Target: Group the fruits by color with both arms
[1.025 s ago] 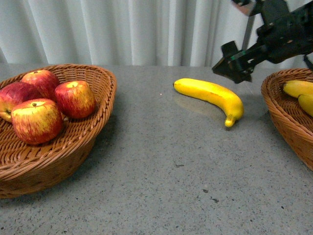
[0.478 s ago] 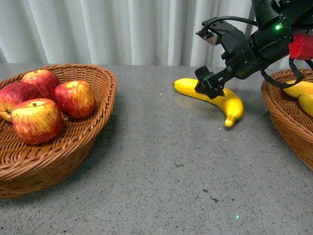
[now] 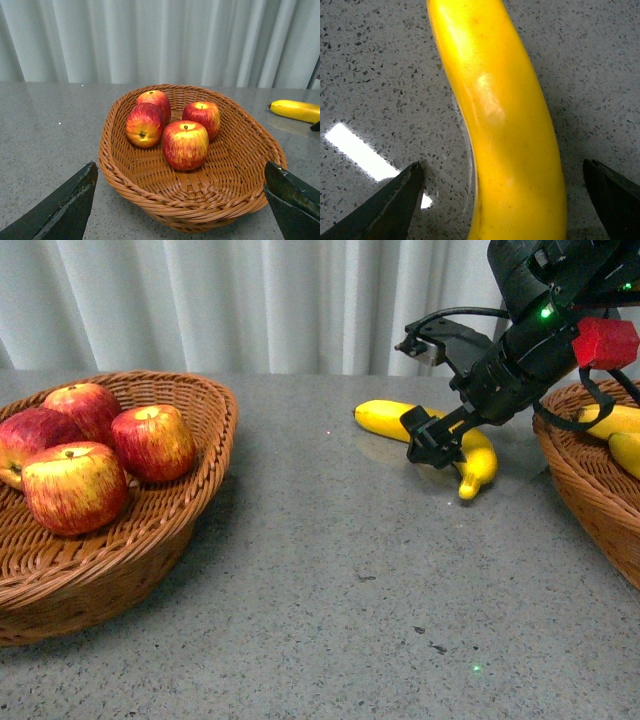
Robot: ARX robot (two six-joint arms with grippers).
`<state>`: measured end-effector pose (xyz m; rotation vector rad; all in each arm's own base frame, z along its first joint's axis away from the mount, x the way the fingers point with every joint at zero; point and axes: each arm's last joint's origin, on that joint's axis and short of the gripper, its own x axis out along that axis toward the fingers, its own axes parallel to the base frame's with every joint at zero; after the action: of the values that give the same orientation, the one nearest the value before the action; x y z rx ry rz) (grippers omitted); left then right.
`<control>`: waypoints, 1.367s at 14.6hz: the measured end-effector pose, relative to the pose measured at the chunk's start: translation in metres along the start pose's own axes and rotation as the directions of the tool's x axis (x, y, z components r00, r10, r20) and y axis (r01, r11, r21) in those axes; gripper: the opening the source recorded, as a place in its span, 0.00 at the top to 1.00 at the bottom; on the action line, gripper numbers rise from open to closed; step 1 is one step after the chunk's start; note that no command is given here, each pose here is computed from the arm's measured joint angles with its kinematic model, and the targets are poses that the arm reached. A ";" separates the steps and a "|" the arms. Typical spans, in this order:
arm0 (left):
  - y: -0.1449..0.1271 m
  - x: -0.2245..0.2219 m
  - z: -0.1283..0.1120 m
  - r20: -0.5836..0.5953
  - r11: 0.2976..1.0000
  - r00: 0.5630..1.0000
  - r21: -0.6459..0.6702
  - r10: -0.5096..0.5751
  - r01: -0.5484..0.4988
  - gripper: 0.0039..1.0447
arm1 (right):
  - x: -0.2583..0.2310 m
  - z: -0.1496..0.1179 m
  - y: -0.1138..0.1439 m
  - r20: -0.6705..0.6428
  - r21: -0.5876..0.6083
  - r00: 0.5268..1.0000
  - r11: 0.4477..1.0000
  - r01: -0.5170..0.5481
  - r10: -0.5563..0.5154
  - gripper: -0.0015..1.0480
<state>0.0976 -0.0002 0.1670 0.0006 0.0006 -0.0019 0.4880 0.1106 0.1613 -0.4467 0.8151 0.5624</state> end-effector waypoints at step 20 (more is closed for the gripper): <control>0.000 0.000 0.000 0.000 1.000 1.000 0.000 0.000 0.000 0.06 | -0.200 -0.161 -0.024 0.206 0.299 0.917 0.914 0.274 -0.342 0.67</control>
<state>0.0976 -0.0002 0.1668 0.0006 0.0010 -0.0015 0.3027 -0.0588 0.2225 -0.2430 0.5456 0.2017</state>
